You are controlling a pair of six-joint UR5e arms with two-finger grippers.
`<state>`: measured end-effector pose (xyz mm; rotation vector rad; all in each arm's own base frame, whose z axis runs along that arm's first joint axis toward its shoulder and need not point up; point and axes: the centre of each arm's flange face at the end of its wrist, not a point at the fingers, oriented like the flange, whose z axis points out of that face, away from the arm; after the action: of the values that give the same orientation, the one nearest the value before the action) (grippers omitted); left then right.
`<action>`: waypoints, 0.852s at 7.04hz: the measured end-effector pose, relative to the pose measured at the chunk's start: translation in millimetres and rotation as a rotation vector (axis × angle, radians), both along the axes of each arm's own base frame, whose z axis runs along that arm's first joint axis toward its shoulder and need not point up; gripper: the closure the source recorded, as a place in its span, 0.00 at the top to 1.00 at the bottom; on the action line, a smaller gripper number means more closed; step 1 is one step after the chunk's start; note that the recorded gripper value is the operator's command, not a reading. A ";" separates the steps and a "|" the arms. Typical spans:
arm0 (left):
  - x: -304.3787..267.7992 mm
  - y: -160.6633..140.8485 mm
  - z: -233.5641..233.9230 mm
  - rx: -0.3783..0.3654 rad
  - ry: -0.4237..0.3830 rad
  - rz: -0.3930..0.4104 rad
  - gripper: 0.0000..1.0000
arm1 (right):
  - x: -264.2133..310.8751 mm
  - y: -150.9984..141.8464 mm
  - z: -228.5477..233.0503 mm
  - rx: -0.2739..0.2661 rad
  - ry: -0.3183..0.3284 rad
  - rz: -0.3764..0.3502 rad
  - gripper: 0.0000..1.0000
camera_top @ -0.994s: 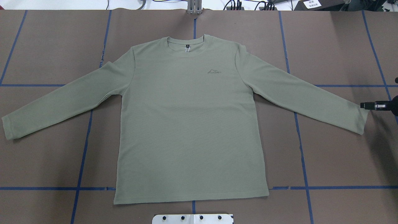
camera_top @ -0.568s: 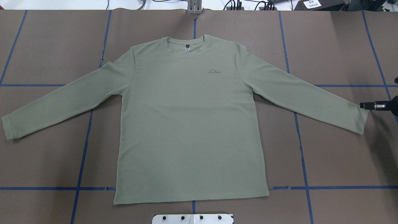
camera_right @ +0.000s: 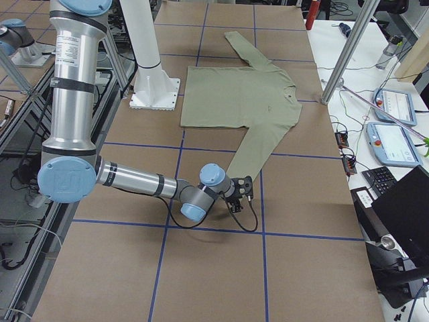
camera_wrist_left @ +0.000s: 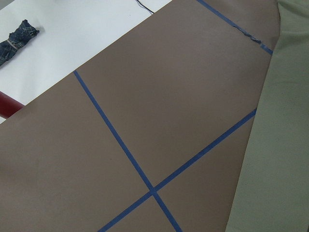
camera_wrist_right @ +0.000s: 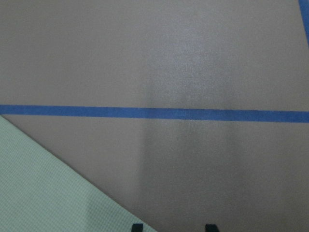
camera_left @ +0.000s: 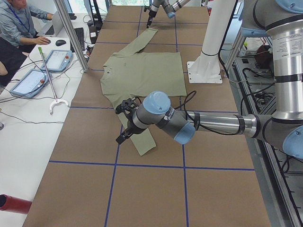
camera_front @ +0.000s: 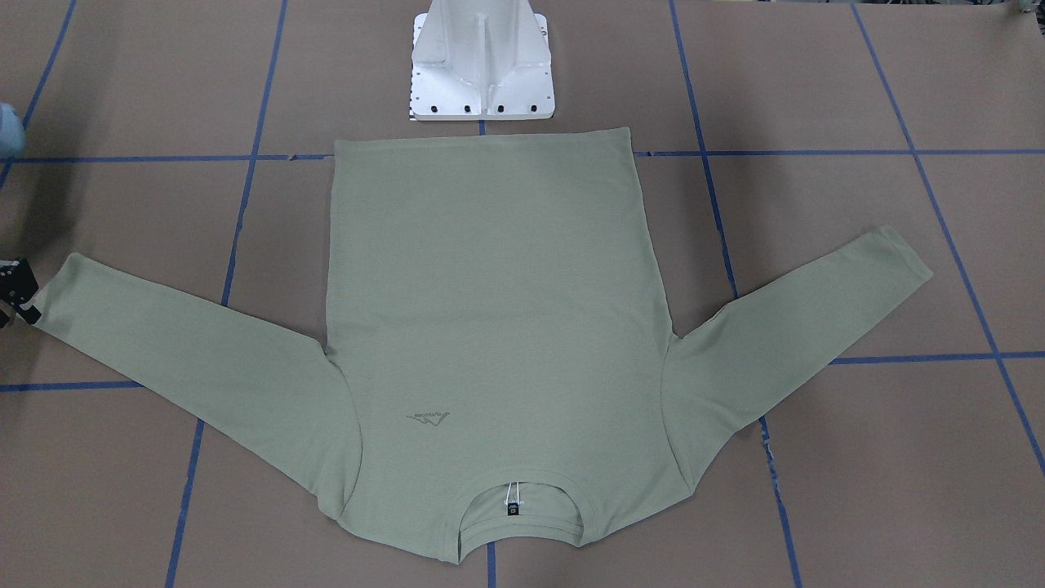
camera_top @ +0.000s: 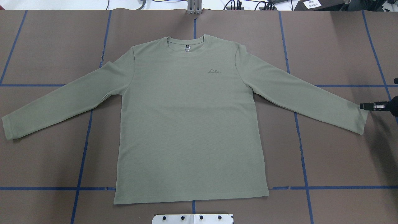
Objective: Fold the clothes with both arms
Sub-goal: 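Lower the right gripper to the cuff of the sleeve nearest it and grasp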
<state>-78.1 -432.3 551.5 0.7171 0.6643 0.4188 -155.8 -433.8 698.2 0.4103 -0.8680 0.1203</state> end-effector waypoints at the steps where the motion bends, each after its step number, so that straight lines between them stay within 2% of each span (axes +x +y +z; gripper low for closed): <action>1: 0.0 0.0 0.3 0.000 0.000 0.000 1.00 | -1.3 0.4 -0.3 0.001 -0.001 -0.003 0.48; 3: 0.1 0.0 0.5 -0.001 0.001 0.001 1.00 | -3.3 1.4 -1.1 0.003 -0.002 -0.009 0.45; 4: 0.0 0.0 0.5 -0.001 0.000 0.001 1.00 | -3.4 2.8 -0.8 0.006 -0.005 -0.011 0.37; 6: 0.0 0.0 0.5 -0.001 0.000 0.000 1.00 | -2.1 6.5 0.6 0.012 -0.010 -0.014 0.37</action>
<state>-78.1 -432.4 552.0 0.7163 0.6644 0.4186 -157.9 -427.3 698.8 0.4145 -0.8819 0.1042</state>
